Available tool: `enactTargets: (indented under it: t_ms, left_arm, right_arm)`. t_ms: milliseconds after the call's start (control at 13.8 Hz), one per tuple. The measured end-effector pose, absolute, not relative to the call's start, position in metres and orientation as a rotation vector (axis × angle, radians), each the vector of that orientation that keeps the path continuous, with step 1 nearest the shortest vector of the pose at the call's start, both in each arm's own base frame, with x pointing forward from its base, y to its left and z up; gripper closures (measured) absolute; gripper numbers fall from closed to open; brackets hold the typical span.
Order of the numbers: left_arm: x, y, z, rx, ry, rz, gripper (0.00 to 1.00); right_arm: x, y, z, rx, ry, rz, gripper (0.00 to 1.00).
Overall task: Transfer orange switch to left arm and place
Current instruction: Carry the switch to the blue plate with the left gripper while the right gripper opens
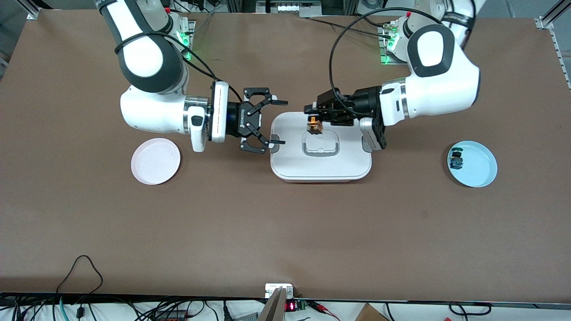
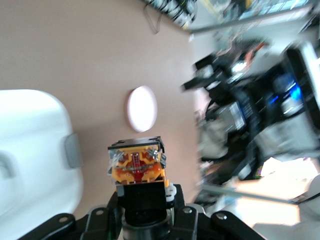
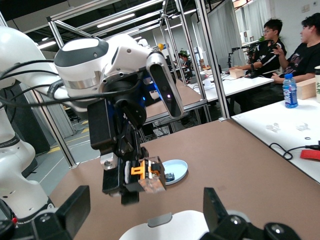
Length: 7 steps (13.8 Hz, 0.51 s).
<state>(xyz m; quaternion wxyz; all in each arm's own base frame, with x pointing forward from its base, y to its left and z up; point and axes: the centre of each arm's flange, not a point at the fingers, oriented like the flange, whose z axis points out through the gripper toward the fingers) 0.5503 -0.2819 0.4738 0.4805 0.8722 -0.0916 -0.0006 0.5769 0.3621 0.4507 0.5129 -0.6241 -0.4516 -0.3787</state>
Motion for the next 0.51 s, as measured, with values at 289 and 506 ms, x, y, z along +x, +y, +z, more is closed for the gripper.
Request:
enactTargets:
  t_ms: [289,506]
  left_arm:
    - [0.564,-0.221,0.485,2.393,-0.532,-0.077,0.60]
    - [0.567,-0.188,0.489,2.548,-0.862,-0.165,0.60]
  right_arm:
    - [0.580,0.327,0.448,-1.552,-1.061,-0.923,0.00]
    - [0.584,0.290,0.445,-1.537,-1.036,-0.902,0.00]
